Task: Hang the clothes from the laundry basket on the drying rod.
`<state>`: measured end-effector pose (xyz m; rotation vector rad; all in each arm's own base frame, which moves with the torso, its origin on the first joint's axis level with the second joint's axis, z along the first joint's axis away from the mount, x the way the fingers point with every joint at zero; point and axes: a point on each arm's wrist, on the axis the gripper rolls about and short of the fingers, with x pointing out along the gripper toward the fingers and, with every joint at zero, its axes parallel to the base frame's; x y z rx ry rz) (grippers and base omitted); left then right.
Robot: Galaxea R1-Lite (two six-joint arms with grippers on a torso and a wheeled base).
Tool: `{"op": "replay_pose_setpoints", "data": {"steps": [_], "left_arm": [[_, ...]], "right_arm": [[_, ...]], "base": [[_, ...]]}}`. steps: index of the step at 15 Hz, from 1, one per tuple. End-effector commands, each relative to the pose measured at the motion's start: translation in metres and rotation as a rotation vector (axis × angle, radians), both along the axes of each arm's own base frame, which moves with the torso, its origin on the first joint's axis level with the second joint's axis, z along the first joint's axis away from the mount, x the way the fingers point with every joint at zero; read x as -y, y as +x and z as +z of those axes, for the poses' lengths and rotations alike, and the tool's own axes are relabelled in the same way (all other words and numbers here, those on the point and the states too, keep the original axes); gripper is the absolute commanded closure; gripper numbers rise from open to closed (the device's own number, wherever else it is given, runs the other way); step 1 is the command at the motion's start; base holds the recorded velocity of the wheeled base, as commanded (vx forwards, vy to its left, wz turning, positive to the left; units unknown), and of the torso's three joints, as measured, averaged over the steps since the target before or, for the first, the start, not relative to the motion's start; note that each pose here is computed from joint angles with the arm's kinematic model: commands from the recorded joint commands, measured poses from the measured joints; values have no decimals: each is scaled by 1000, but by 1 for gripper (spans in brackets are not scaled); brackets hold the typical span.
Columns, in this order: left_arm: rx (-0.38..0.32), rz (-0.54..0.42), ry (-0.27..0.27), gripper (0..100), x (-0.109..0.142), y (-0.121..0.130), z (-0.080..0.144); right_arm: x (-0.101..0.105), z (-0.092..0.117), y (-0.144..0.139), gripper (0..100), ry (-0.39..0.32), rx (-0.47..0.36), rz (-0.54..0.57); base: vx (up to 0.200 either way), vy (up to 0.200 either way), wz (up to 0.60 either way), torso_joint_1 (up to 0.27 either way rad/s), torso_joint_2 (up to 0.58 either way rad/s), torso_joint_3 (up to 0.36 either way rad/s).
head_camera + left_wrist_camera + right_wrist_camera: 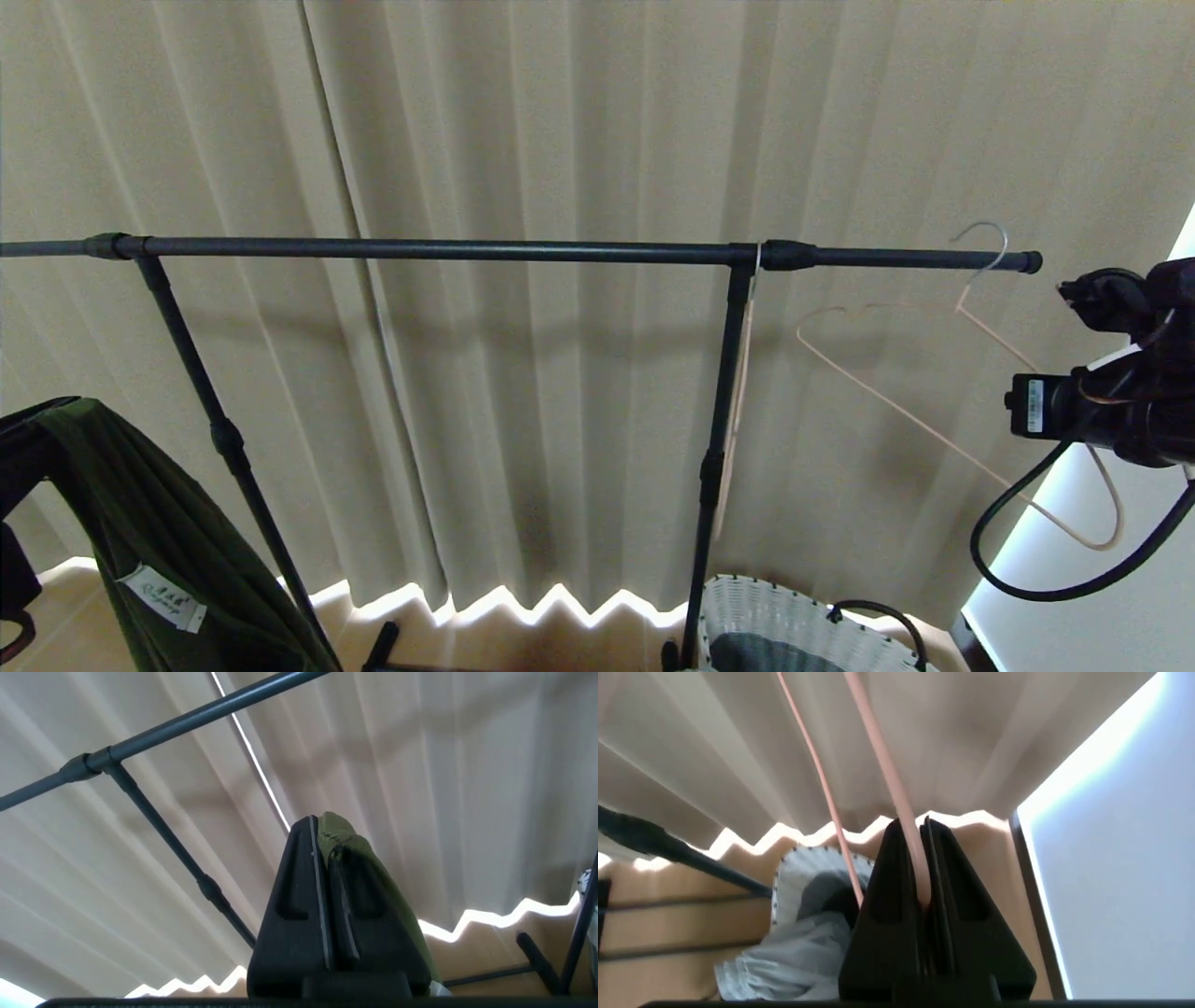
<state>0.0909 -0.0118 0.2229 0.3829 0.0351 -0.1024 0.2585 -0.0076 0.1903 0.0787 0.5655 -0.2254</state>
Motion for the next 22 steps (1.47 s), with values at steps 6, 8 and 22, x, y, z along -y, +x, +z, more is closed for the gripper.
{"op": "replay_pose_setpoints", "data": {"steps": [6, 8, 22], "left_arm": [[-26, 5, 1, 100, 0, 0, -7], [-34, 8, 2, 100, -1, 0, -10], [-51, 40, -1, 100, -4, -4, -31]], "right_arm": [[-2, 15, -64, 100, -7, 97, 8], [-2, 14, -76, 100, -7, 108, 8], [-2, 12, -112, 100, -42, 151, 27]], "base": [[0, 0, 0, 0, 0, 0], [-100, 0, 0, 1, 4, 1], [-114, 0, 0, 0, 1, 2]]}}
